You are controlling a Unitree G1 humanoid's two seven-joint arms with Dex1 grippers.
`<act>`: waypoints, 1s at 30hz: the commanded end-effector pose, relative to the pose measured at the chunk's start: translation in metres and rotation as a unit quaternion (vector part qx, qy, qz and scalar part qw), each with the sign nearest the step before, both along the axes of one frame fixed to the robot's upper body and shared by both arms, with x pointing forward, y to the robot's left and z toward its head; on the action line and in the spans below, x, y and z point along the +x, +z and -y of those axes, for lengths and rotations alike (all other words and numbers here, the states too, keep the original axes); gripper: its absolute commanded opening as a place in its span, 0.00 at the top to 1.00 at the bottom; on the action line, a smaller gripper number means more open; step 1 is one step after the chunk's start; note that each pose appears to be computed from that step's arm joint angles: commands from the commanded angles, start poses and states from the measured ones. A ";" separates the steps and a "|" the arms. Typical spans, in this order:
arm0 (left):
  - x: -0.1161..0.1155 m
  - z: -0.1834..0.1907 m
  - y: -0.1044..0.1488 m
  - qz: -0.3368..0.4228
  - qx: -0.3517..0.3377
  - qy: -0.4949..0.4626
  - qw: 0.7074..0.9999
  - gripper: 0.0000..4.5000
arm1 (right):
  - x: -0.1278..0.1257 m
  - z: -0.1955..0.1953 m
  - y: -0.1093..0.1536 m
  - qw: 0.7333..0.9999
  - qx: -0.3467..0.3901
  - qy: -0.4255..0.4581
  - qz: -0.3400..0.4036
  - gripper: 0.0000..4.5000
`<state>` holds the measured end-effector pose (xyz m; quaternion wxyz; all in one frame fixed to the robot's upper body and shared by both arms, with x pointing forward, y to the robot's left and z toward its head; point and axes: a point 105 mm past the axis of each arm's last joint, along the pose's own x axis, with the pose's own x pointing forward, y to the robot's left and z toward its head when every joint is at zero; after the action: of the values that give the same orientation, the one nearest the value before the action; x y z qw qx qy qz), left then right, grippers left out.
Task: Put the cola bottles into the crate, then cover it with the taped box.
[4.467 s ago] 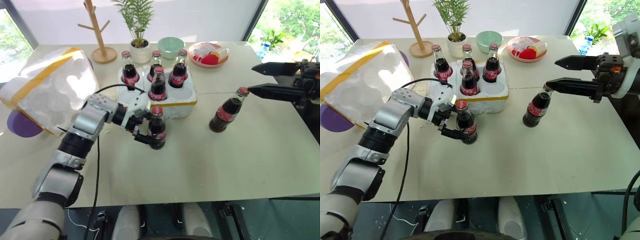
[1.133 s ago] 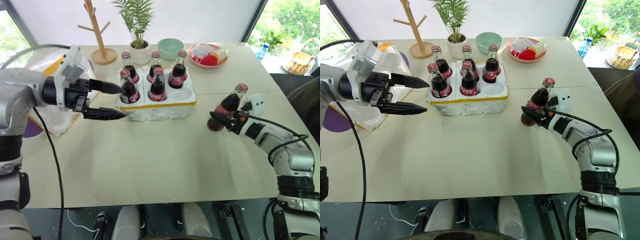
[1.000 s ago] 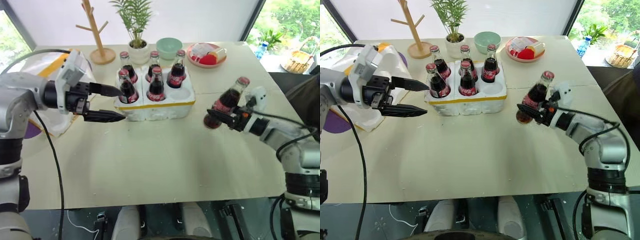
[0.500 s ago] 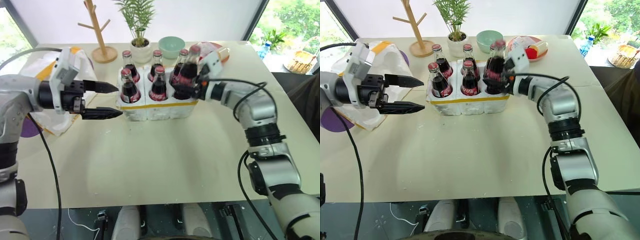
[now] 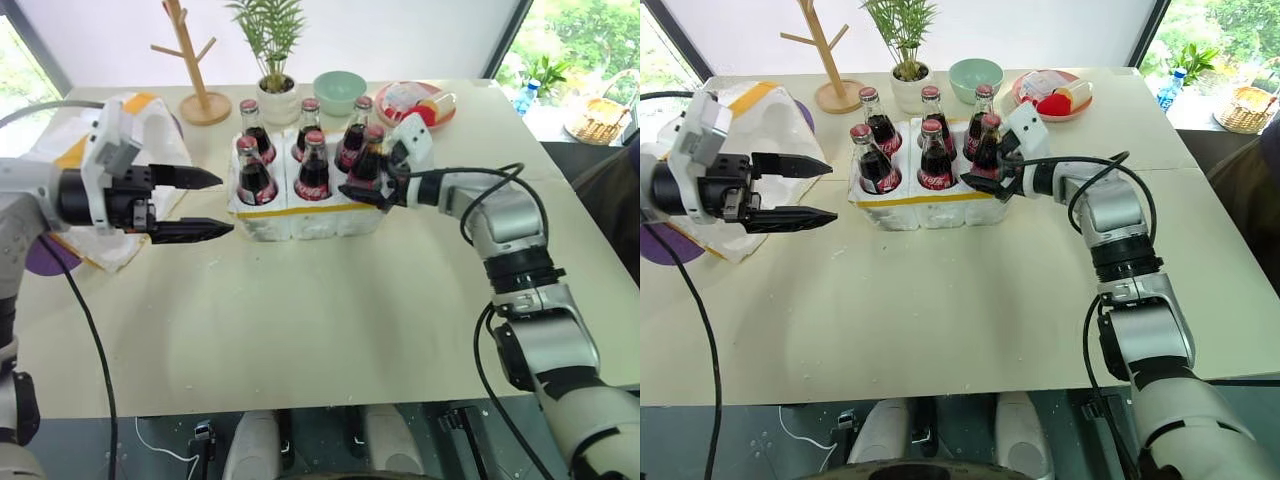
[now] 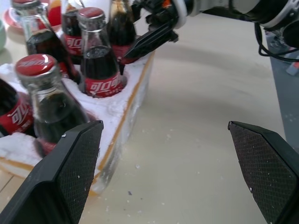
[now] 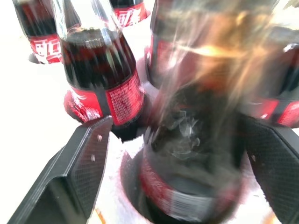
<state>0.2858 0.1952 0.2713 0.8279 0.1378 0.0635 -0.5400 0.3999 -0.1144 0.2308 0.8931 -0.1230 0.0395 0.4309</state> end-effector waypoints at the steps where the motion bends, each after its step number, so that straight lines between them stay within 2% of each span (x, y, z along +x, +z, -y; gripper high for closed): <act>1: -0.012 -0.013 0.024 0.038 0.002 0.029 0.999 0.00 | -0.018 0.017 0.043 0.999 0.012 0.014 0.049 0.00; 5: -0.034 -0.072 0.041 0.033 0.051 0.176 0.983 0.00 | -0.050 0.061 0.081 0.998 0.004 0.029 0.047 0.00; 7: -0.044 -0.095 0.045 0.027 0.067 0.236 0.969 0.00 | -0.060 0.070 0.086 0.998 0.002 0.038 0.040 0.00; 10: -0.075 -0.130 0.050 0.003 0.088 0.319 0.944 0.00 | -0.067 0.081 0.092 0.998 -0.012 0.038 0.051 0.00; 14: -0.108 -0.177 0.034 -0.066 0.157 0.413 0.895 0.00 | -0.074 0.078 0.099 0.996 0.002 0.076 0.049 0.00; 16: -0.115 -0.199 0.027 -0.087 0.188 0.453 0.867 0.00 | -0.082 0.072 0.100 0.993 -0.001 0.110 0.052 0.00; 19: -0.114 -0.224 0.017 -0.116 0.205 0.484 0.843 0.00 | -0.098 0.063 0.104 0.983 -0.002 0.173 0.055 0.00; 26: -0.082 -0.234 -0.014 -0.159 0.234 0.460 0.842 0.00 | -0.141 0.043 0.121 0.956 0.015 0.290 0.052 0.00; 30: -0.064 -0.240 -0.033 -0.169 0.230 0.459 0.841 0.00 | -0.155 0.032 0.126 0.949 0.019 0.308 0.058 0.00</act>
<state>0.2176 0.4320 0.2356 0.9016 0.1756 0.3850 -0.0900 0.2579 -0.1498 0.3430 0.7284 -0.1226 -0.0337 0.6733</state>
